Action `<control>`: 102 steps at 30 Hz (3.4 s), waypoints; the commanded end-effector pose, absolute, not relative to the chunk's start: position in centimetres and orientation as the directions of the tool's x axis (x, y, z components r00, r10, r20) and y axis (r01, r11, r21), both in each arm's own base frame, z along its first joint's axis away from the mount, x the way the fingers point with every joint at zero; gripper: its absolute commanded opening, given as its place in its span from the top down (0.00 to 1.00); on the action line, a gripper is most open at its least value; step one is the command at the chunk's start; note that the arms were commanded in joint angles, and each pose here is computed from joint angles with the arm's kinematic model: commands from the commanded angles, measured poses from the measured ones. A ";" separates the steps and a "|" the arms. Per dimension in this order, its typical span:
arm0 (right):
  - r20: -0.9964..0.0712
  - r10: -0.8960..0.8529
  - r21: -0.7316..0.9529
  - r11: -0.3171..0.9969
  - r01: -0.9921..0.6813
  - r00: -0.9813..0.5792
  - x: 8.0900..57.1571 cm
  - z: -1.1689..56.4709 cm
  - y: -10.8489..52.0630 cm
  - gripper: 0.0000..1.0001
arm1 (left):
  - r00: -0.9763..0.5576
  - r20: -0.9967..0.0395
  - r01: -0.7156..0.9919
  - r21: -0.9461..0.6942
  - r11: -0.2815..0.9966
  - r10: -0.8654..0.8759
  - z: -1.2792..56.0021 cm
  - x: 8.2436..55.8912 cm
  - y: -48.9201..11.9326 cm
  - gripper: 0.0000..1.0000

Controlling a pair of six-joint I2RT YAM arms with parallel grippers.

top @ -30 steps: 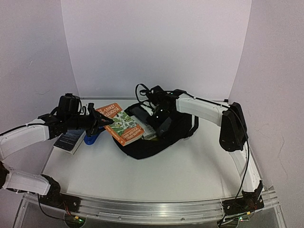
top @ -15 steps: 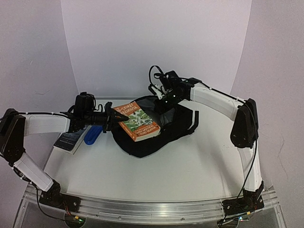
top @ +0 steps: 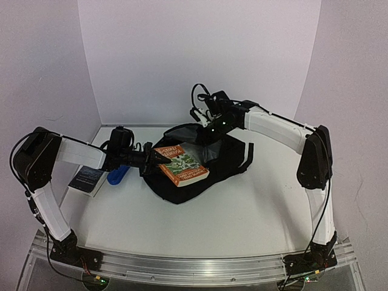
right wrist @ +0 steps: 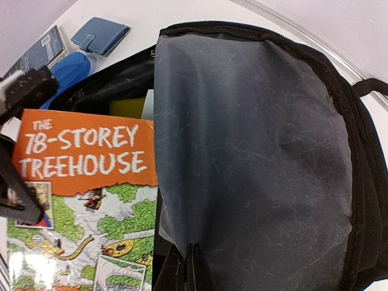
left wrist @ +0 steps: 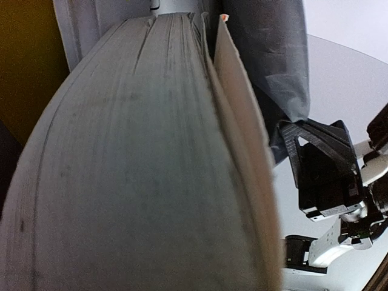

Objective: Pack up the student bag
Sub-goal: Place the book in the student bag.

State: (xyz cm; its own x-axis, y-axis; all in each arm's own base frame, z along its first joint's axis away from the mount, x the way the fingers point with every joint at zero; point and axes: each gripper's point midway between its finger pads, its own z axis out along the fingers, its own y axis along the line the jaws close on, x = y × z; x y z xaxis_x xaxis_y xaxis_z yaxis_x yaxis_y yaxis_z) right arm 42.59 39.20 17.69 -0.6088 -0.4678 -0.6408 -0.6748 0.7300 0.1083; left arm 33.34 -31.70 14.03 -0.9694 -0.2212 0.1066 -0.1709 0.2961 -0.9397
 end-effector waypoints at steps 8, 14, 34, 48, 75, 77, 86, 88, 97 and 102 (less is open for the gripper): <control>-0.756 -0.453 0.146 0.587 -0.796 -0.473 39.2 24.2 40.4 1.00 | -0.980 0.053 -0.109 -0.949 0.294 -0.191 16.1 37.7 -33.6 1.00; -0.745 -0.484 0.134 0.565 -0.814 -0.459 38.3 23.6 39.9 1.00 | -0.951 0.010 -0.119 -0.934 0.336 -0.309 17.1 42.8 -31.2 1.00; -0.741 -0.388 0.253 0.595 -0.763 -0.548 39.8 23.9 42.0 1.00 | -0.933 -0.002 -0.209 -0.812 0.544 -0.361 14.9 40.7 -31.4 0.35; -0.732 -0.381 0.289 0.576 -0.765 -0.564 39.4 23.8 42.5 1.00 | -0.920 0.037 -0.285 -0.746 0.602 -0.389 13.0 38.7 -30.6 0.48; -0.726 -0.420 0.272 0.552 -0.788 -0.545 38.8 22.8 42.8 1.00 | -0.961 -0.102 -0.073 -0.805 0.589 -0.257 12.4 43.7 -37.8 0.92; -0.731 -0.413 0.267 0.559 -0.785 -0.543 39.1 23.0 42.8 1.00 | -0.962 -0.092 -0.077 -0.812 0.578 -0.257 12.3 43.4 -37.9 0.92; -0.715 -0.390 0.305 0.572 -0.761 -0.580 39.0 22.8 42.8 1.00 | -0.930 -0.188 0.027 -0.891 0.453 -0.315 14.8 41.4 -36.6 0.82; -0.712 -0.390 0.308 0.574 -0.759 -0.584 39.0 22.6 42.8 1.00 | -0.918 -0.212 0.044 -0.895 0.443 -0.336 15.5 41.1 -36.0 0.80; -0.715 -0.379 0.331 0.557 -0.762 -0.588 38.7 23.1 43.2 1.00 | -0.891 -0.152 -0.076 -0.878 0.472 -0.427 12.4 40.9 -34.1 0.79; -0.715 -0.382 0.341 0.540 -0.769 -0.585 38.5 23.1 43.4 1.00 | -0.892 -0.142 -0.073 -0.892 0.446 -0.429 11.7 42.0 -35.0 0.78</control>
State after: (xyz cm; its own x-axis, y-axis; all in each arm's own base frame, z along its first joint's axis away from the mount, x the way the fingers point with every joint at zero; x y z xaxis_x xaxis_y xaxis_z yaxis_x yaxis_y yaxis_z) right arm 38.79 40.81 18.97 -0.6521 -0.4329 -0.6224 -0.7123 0.6310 0.3074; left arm 40.24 -34.17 10.46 -0.9080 -0.4021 -0.1173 -0.1097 0.4986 -0.8599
